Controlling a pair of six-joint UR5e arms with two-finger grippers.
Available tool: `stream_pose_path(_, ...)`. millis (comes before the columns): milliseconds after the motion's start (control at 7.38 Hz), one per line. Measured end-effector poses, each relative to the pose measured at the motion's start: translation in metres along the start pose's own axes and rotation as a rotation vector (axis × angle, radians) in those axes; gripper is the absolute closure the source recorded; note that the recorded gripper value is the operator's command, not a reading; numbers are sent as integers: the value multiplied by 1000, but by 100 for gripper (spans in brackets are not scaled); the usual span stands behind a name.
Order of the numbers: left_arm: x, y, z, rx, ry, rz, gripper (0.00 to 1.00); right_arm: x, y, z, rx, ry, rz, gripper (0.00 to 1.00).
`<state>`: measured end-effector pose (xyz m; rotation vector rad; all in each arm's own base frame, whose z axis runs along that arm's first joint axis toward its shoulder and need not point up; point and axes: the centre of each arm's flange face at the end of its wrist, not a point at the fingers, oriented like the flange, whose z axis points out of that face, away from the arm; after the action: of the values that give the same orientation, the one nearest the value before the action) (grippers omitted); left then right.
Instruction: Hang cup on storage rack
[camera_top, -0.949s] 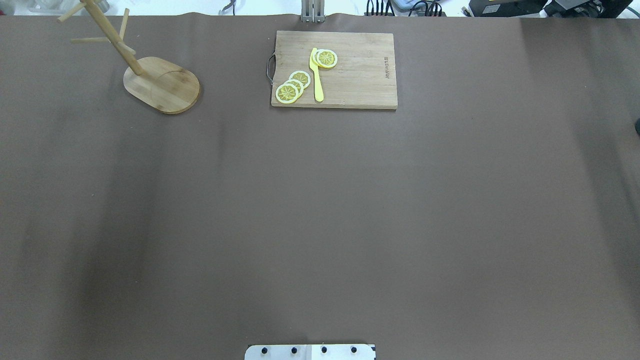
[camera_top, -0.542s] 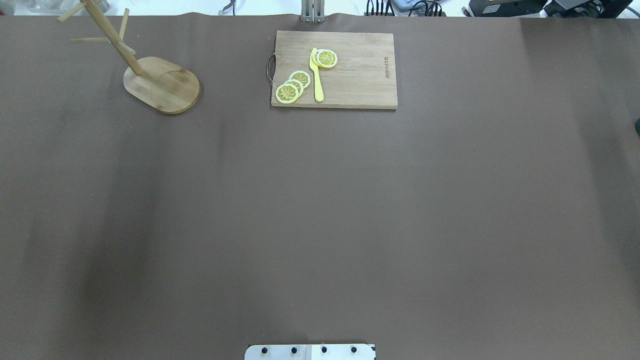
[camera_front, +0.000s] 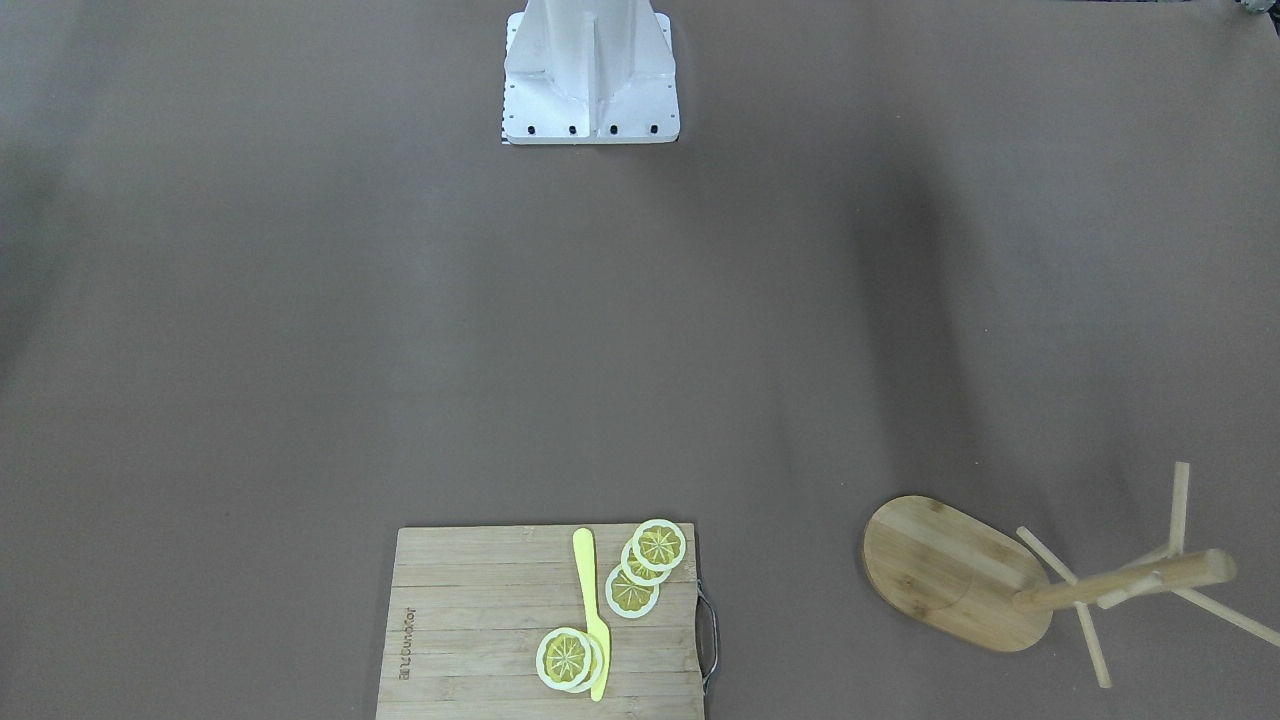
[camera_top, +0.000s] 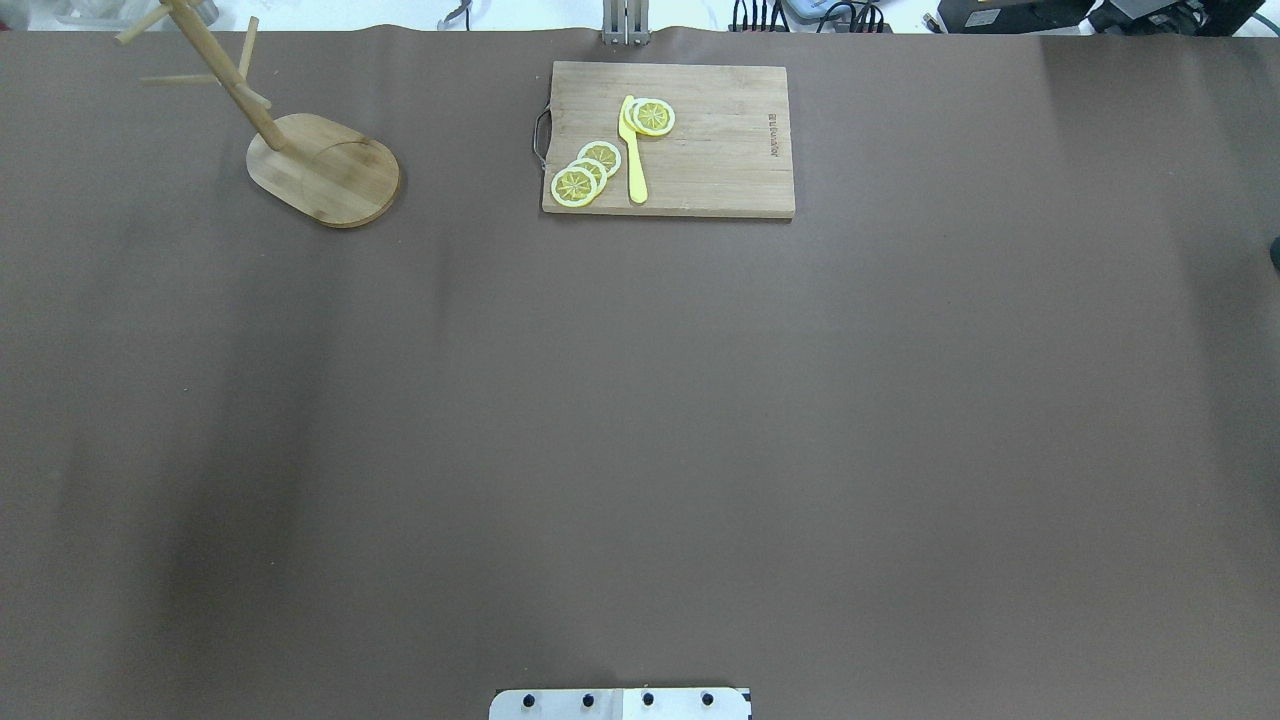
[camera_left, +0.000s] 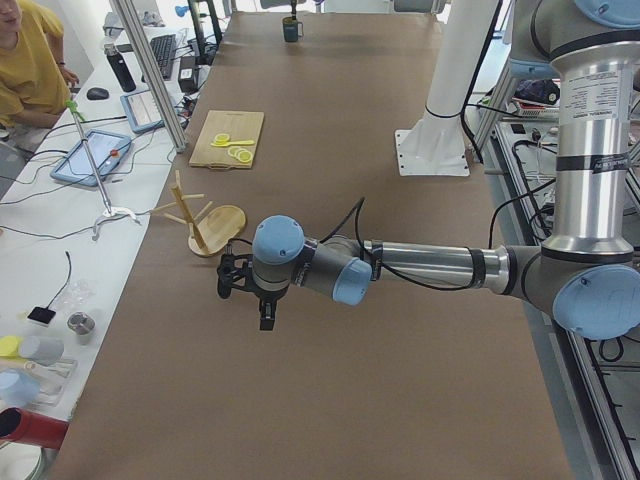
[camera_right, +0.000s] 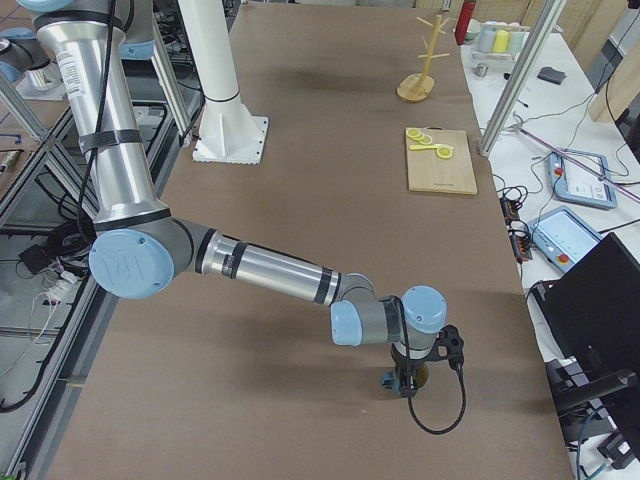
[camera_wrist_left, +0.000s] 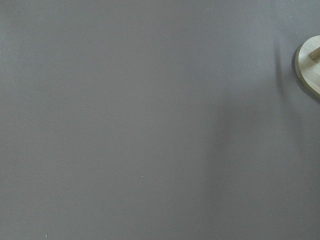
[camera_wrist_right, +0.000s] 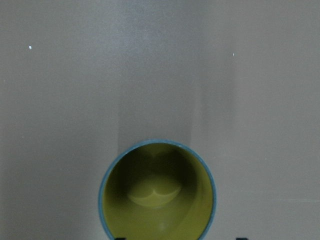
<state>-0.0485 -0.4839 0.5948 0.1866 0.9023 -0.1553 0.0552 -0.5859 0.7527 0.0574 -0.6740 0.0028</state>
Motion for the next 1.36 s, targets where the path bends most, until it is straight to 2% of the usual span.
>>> stream_pose_path(542,2,-1,-1,6,0,6,2,9,-11,11,-24,2,29,29)
stream_pose_path(813,3,-1,-2,11,2,12,2,14,-7,17,-37,3,41,35)
stream_pose_path(1355,4,0,-3,16,4,18,2,19,-3,23,-49,0,64,38)
